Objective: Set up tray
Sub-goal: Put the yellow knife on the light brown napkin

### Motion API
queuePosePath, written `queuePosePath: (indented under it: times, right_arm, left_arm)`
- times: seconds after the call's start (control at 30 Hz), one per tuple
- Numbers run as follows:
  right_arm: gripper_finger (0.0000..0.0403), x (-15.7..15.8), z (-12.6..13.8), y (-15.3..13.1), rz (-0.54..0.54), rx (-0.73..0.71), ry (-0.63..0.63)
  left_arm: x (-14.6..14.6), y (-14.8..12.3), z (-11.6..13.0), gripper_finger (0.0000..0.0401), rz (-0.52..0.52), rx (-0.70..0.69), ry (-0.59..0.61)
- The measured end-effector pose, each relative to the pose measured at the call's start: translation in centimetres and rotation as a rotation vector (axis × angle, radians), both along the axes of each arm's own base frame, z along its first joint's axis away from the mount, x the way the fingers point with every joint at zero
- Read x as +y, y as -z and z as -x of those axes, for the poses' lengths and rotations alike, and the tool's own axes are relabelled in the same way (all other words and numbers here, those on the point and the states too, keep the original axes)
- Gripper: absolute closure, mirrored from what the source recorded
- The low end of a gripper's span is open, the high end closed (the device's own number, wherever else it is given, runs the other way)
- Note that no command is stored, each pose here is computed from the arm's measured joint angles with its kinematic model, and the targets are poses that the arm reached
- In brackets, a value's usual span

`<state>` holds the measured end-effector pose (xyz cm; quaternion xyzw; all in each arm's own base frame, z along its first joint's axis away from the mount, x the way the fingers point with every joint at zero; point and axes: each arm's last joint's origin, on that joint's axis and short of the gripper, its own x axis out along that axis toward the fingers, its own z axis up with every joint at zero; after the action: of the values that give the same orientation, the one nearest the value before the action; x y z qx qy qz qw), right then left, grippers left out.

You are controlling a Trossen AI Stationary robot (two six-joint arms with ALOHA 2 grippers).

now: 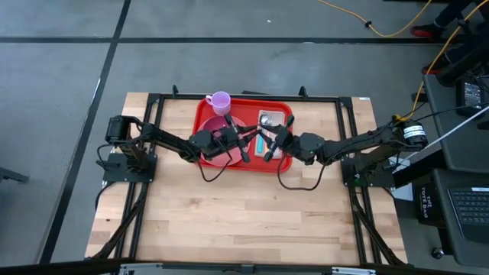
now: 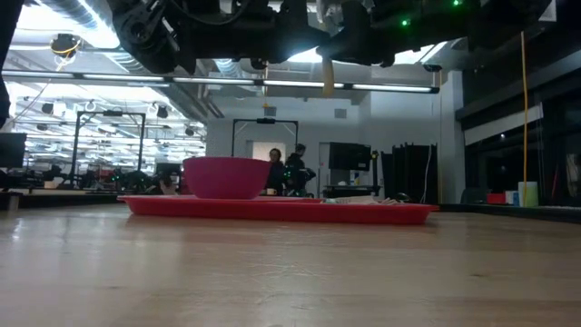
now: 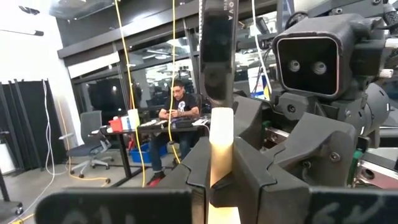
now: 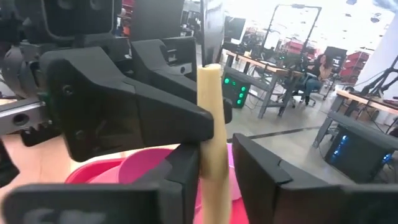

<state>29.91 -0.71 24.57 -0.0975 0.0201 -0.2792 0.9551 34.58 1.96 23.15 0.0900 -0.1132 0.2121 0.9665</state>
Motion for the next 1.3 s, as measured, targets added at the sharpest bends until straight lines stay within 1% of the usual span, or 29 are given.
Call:
queuePosePath:
  times: [0.1, 0.17, 0.3, 0.47, 0.63, 0.77, 0.83, 0.93, 1.0, 1.2, 1.3]
  right_arm:
    - [0.0333, 0.0, 0.0, 0.0, 0.0, 0.002, -0.001]
    - [0.0356, -0.1, 0.0, 0.0, -0.016, -0.007, 0.022]
    - [0.0358, -0.1, 0.0, 0.1, -0.037, -0.011, 0.005]
    - [0.0358, -0.1, 0.0, 0.2, -0.067, -0.019, 0.0]
    - [0.0358, 0.0, 0.0, 0.2, -0.084, -0.024, -0.012]
    - [0.0358, -0.1, 0.0, 0.3, -0.083, -0.02, -0.009]
    - [0.0358, 0.0, 0.0, 0.3, -0.081, -0.018, -0.01]
    - [0.0358, 0.0, 0.0, 0.4, -0.08, -0.007, -0.013]
    - [0.0358, 0.0, 0.0, 0.4, -0.083, -0.001, -0.012]
    - [0.0358, 0.0, 0.0, 0.5, -0.085, 0.009, -0.014]
    - [0.0358, 0.0, 0.2, 0.7, -0.11, 0.032, -0.013]
  left_arm:
    - [0.0, 0.0, 0.0, 0.0373, -0.001, 0.0, -0.002]
    - [0.0, 0.1, 0.0, 0.0378, -0.007, 0.006, 0.01]
    - [-0.3, 0.1, -0.1, 0.0384, -0.036, 0.016, 0.059]
    - [-0.3, 0.1, -0.1, 0.0401, -0.037, 0.017, 0.091]
    - [-0.7, 0.3, -0.2, 0.0393, -0.036, 0.041, 0.097]
    - [-1.8, 0.3, -0.2, 0.0383, -0.056, 0.048, 0.162]
    - [-2.1, 0.3, -0.2, 0.0379, -0.067, 0.077, 0.175]
    - [-2.4, 0.2, 0.1, 0.0378, -0.093, 0.161, 0.175]
    - [-2.4, 0.0, 0.4, 0.038, -0.091, 0.219, 0.178]
    - [-1.6, -1.7, 2.4, 0.0394, -0.05, 0.357, 0.166]
    - [-0.9, -2.4, 3.5, 0.0399, -0.049, 0.375, 0.193]
